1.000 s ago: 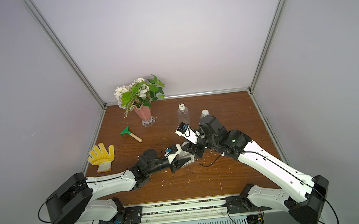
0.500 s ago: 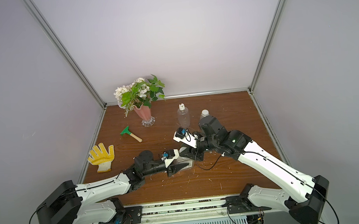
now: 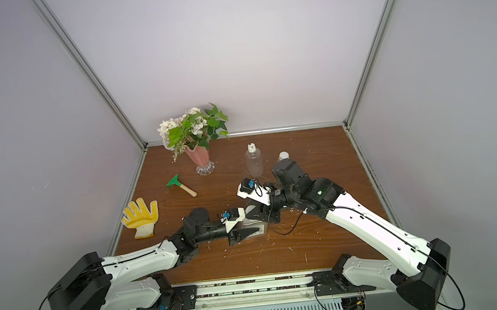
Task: Screw on the bottle caps
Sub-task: Screw the bottle cap onto the plastic bottle.
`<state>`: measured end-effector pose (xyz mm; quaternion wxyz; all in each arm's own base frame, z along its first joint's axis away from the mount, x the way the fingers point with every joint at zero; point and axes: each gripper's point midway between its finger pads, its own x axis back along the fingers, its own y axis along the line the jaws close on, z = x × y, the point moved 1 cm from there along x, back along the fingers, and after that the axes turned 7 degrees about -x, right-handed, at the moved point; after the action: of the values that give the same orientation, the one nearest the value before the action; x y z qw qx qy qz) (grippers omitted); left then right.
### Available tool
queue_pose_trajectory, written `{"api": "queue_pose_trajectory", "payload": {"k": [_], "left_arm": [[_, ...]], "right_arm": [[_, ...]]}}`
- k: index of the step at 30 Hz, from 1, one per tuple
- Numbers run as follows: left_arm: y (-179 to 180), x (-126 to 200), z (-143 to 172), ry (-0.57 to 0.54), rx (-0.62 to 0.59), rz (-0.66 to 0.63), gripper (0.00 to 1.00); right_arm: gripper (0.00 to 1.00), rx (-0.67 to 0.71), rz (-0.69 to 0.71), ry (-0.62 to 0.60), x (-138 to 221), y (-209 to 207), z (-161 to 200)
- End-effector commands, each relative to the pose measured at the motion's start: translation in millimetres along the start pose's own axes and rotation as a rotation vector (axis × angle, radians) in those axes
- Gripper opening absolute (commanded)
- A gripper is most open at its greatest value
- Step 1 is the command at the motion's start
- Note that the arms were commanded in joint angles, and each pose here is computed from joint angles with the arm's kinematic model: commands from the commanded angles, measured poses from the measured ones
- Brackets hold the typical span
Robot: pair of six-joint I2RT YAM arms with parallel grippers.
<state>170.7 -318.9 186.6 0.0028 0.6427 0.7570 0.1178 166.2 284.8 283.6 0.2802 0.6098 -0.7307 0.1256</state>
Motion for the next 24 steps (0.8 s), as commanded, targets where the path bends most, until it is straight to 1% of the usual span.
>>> {"api": "queue_pose_trajectory", "payload": {"k": [1, 6, 16, 24], "left_arm": [[10.5, 4.4, -34.1, -0.111, -0.066, -0.030, 0.46], [12.5, 5.9, -32.6, -0.108, -0.066, -0.037, 0.46], [14.6, 4.2, -27.0, -0.091, -0.063, -0.041, 0.46], [15.4, 2.6, -23.6, -0.079, -0.060, -0.041, 0.46]], "right_arm": [[0.40, -0.007, -0.062, 0.051, -2.4, 10.6, 8.6], [0.40, -0.001, -0.076, 0.048, -0.1, 14.2, 8.1], [0.40, 0.019, -0.051, 0.054, 5.6, 12.7, 5.1], [0.40, 0.020, -0.072, 0.041, 6.1, 15.6, -0.8]]}}
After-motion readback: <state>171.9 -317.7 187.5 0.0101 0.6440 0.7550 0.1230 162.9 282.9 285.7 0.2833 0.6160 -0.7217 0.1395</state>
